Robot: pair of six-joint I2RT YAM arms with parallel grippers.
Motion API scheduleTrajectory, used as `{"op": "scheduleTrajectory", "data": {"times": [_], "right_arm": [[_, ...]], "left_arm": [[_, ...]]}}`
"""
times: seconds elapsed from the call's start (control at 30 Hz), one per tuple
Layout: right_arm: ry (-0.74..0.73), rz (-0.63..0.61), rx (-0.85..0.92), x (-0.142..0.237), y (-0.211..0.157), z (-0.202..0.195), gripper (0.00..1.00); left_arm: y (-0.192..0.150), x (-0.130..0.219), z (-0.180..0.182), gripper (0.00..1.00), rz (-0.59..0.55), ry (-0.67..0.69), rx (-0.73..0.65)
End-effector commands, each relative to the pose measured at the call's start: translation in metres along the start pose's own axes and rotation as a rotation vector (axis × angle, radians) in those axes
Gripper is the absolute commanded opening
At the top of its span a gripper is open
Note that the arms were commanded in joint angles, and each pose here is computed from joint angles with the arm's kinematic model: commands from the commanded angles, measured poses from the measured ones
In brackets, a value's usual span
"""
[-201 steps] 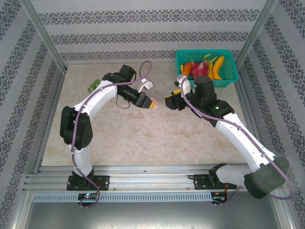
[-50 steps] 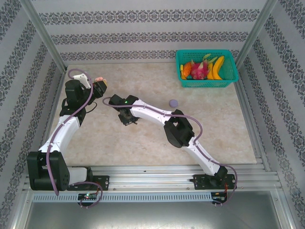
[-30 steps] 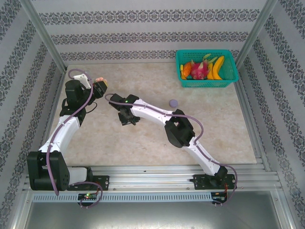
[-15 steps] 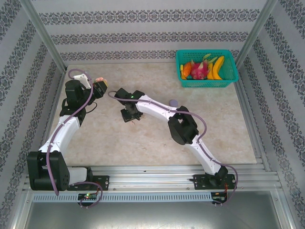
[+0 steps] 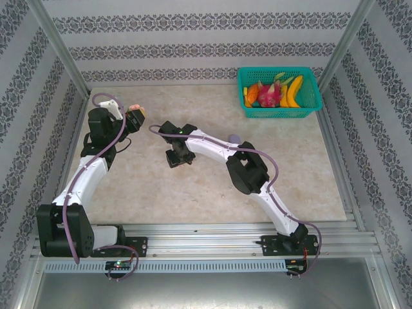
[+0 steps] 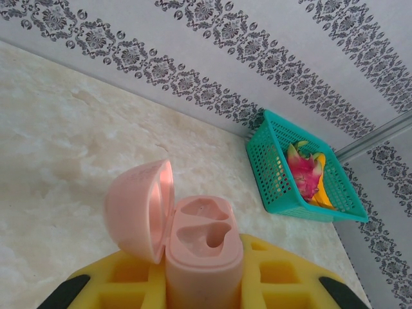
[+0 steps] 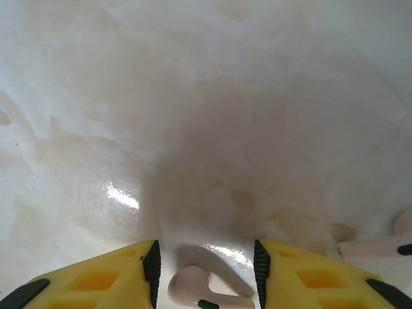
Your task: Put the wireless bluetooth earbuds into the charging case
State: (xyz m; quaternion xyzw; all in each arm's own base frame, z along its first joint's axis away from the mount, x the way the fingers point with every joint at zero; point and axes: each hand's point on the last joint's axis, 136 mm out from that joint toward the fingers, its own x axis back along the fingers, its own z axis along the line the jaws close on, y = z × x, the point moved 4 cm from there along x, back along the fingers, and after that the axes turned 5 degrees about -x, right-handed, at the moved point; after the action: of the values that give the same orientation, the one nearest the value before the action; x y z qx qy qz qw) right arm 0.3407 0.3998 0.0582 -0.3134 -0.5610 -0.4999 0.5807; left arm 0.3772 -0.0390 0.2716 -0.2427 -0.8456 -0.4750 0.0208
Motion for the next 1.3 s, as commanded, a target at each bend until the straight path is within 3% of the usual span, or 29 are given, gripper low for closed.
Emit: {"op": "scheduleTrajectory", "data": {"times": [0.0, 0.53, 0.87, 1.27], "right_arm": [[0.034, 0.010, 0.021, 0.009, -0.008, 0.011, 0.45], [0.109, 0.024, 0.008, 0.021, -0.034, 0.020, 0.45], [-0.074, -0.072, -0.161, 0.038, -0.022, -0.003, 0.48], [-0.136, -0.056, -0.263, 0.022, -0.013, -0.003, 0.48]], "left_arm": [[0.011, 0.002, -0.004, 0.00, -0.038, -0.026, -0.017], [0.011, 0.002, -0.004, 0.00, -0.040, -0.028, -0.014], [0.010, 0.002, -0.003, 0.00, -0.044, -0.024, -0.011], [0.012, 0.002, -0.004, 0.00, -0.050, -0.026, -0.013]]}}
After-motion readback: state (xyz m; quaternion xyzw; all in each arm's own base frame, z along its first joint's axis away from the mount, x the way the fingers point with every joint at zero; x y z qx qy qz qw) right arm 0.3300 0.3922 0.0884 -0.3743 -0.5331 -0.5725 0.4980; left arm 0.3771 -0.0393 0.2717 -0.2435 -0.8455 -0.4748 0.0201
